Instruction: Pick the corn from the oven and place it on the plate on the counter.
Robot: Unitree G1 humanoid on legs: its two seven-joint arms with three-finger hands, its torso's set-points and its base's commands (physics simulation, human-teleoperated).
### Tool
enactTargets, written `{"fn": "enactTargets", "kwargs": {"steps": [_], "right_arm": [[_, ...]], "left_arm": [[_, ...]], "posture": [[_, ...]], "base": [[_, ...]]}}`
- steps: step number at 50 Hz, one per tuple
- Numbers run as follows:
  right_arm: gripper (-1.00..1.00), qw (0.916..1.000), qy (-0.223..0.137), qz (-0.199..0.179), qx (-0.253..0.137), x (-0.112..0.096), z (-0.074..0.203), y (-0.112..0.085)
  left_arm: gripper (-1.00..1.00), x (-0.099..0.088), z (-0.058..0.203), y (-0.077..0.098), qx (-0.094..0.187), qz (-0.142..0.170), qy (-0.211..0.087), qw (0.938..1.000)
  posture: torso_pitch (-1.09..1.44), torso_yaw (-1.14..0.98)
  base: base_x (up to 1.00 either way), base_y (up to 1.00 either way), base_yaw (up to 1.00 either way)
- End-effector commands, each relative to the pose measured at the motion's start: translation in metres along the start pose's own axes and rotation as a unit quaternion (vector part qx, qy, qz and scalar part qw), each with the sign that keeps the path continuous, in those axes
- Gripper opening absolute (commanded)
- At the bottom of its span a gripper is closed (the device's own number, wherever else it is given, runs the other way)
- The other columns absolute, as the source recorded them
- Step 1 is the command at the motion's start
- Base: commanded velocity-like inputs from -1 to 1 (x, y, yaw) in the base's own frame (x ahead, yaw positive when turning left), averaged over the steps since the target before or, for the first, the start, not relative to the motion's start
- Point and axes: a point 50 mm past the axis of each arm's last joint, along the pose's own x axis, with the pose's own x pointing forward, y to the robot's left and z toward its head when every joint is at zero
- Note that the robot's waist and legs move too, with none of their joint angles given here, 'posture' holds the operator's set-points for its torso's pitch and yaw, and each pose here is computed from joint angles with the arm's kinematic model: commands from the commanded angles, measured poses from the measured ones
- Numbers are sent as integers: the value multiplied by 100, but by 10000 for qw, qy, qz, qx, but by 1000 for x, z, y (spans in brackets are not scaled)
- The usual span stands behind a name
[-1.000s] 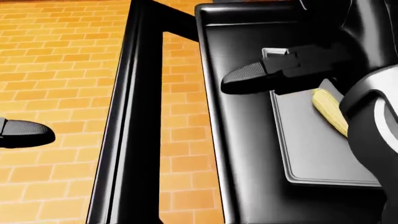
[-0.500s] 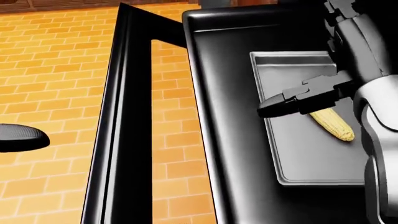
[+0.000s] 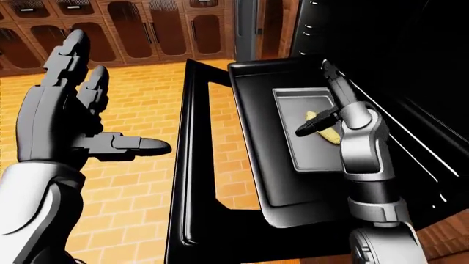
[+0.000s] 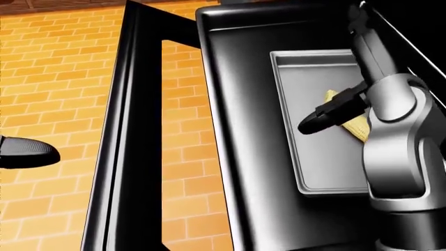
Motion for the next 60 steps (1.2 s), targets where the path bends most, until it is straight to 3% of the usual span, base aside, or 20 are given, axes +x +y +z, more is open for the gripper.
{"fn": "enactTargets", "kwargs": {"steps": [1,12,24,33,44,57,60], "right_arm": [[100,9985,-386,-354,-168,-4,18,-16],[100,9986,-158,-318,-384,11,6,-10],[68,9984,44,-290,-474,24,-5,-6],[62,9980,195,-281,-527,29,-20,-2],[39,9968,306,-289,-686,33,-31,1],[37,9950,460,-294,-831,40,-43,7],[25,9947,531,-245,-841,41,-46,8]], "left_arm": [[100,-1,11,2,72,95,-332,9994],[100,-2,14,2,88,89,-349,9993],[100,-3,15,5,78,103,-383,9992],[100,-4,14,3,72,85,-379,9992],[100,-4,14,3,79,64,-387,9992],[100,-4,16,3,69,61,-427,9990],[100,-4,16,3,70,61,-427,9990]], "posture": [[0,0],[0,0],[0,0],[0,0],[0,0],[0,0],[0,0]], "base": [[0,0,0],[0,0,0],[0,0,0],[0,0,0],[0,0,0],[0,0,0],[0,0,0]]}}
